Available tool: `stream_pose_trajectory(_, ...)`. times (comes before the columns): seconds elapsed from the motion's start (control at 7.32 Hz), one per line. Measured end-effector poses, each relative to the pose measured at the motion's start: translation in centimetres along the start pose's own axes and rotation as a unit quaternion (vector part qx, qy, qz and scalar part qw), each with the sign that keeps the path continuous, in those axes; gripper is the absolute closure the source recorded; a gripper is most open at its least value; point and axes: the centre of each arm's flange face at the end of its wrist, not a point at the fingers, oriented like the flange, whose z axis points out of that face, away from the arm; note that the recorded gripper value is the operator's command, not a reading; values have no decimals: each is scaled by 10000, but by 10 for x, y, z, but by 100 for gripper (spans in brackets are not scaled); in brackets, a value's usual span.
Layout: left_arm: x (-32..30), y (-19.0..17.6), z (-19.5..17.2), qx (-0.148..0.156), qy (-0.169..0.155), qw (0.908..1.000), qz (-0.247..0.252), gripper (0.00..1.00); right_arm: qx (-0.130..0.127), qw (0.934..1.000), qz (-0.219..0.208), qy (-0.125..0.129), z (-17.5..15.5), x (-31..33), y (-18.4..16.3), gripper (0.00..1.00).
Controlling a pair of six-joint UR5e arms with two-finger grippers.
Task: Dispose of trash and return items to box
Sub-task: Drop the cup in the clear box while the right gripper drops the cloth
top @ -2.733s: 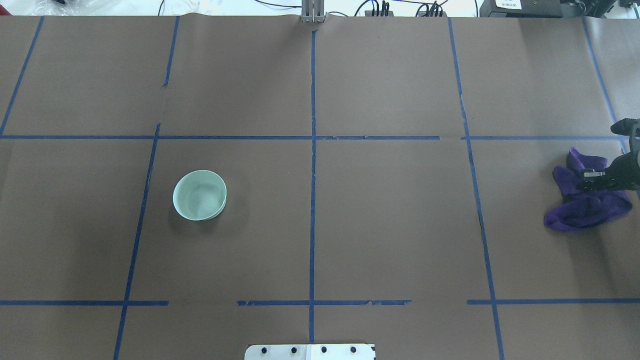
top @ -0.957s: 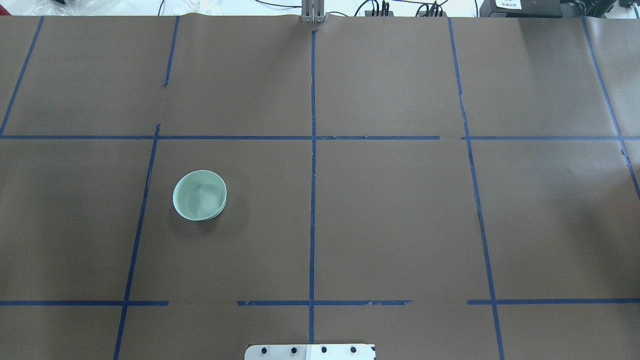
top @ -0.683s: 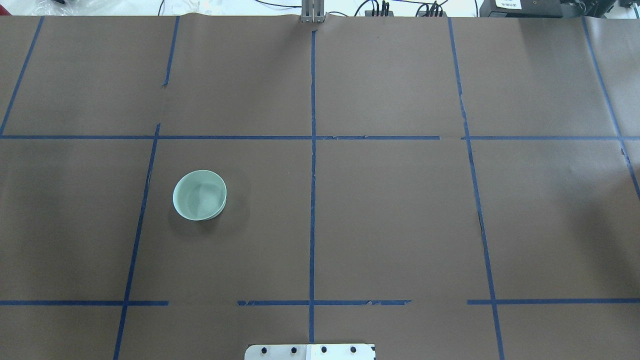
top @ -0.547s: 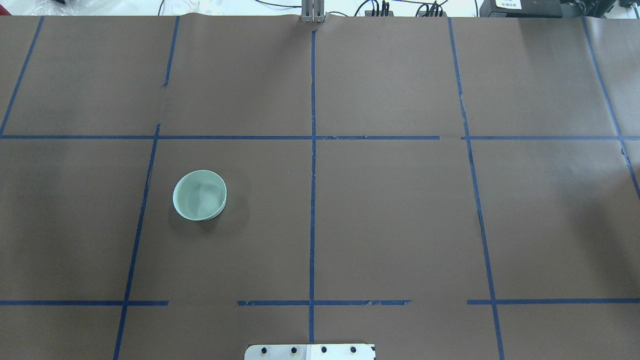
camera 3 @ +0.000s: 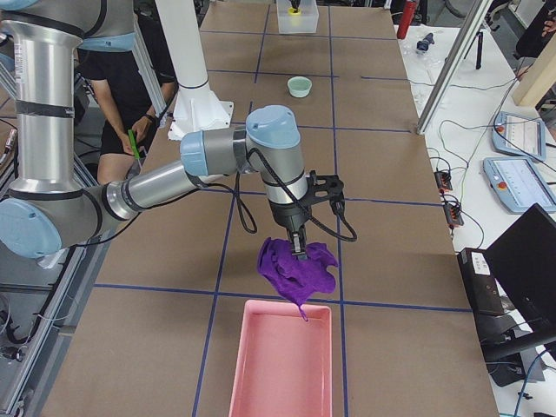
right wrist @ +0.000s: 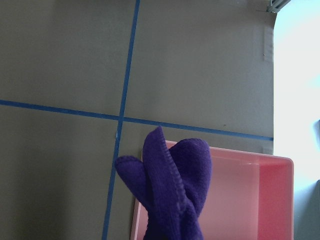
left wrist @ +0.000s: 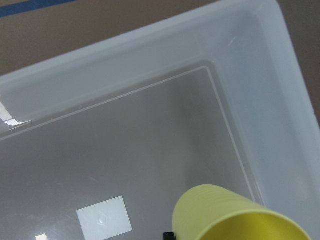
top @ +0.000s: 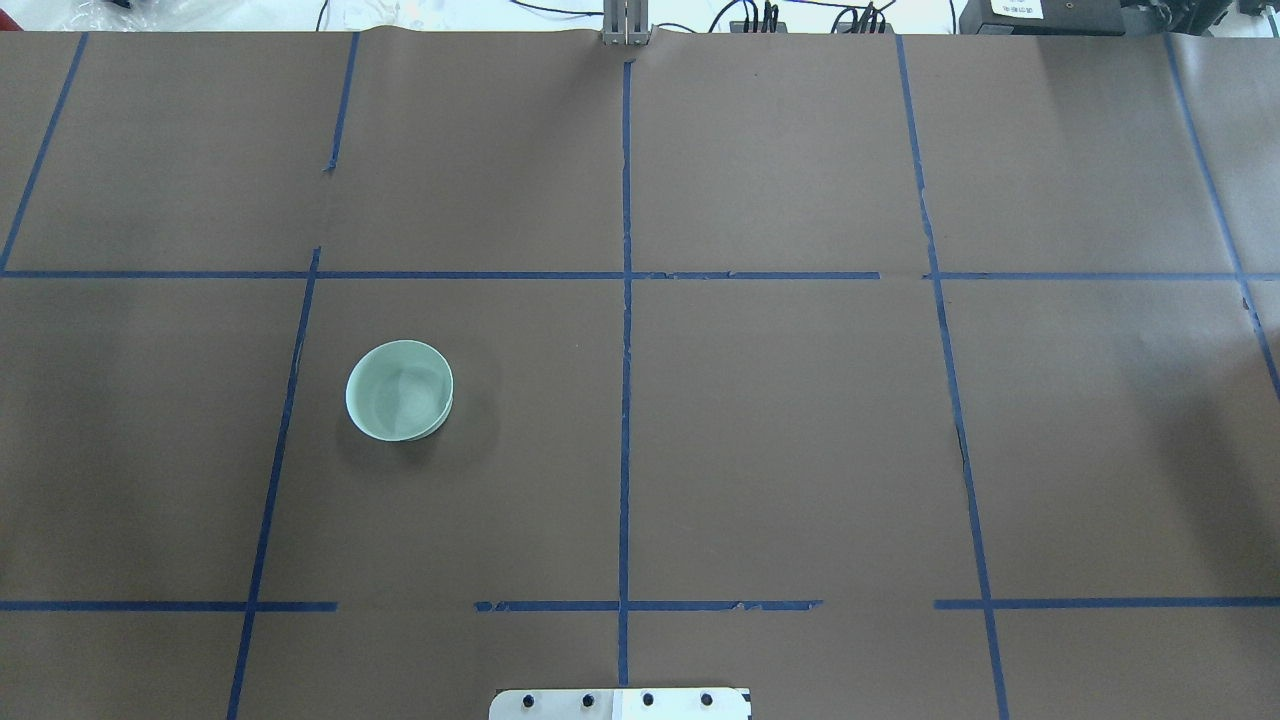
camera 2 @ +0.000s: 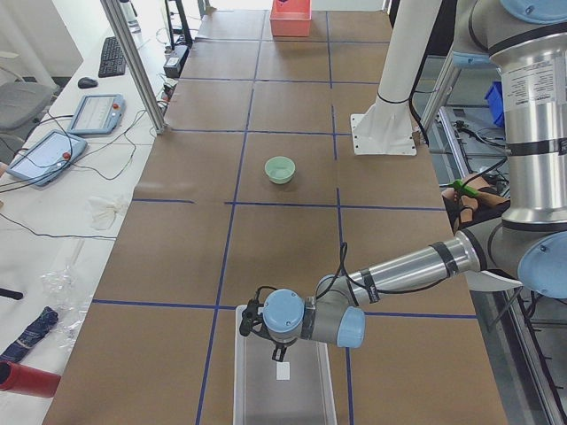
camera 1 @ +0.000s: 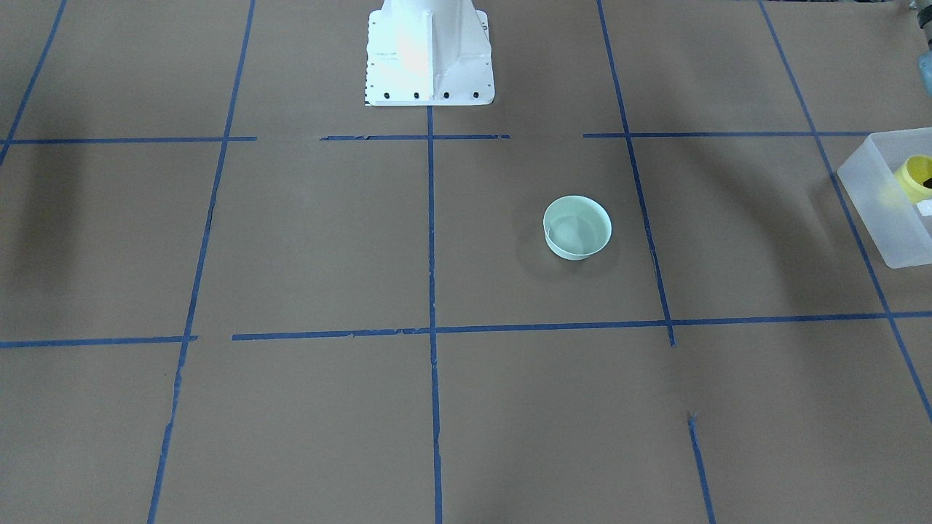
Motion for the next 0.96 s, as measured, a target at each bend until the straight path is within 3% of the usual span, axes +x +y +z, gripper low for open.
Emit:
stream_pose_trajectory(0.41, 17, -23, -15, 281, -41, 9992, 295, 0, -347, 9993, -158, -8, 43, 42, 22, 100)
stream_pose_trajectory(0.82, 51, -66, -49, 676, -91, 9976, 153, 0, -390, 9990, -228, -37, 106, 81, 61, 100)
stream_pose_trajectory(0.96, 57, -80, -57, 775, -102, 9968, 183, 0, -401, 9989, -251, -48, 125, 92, 70, 81)
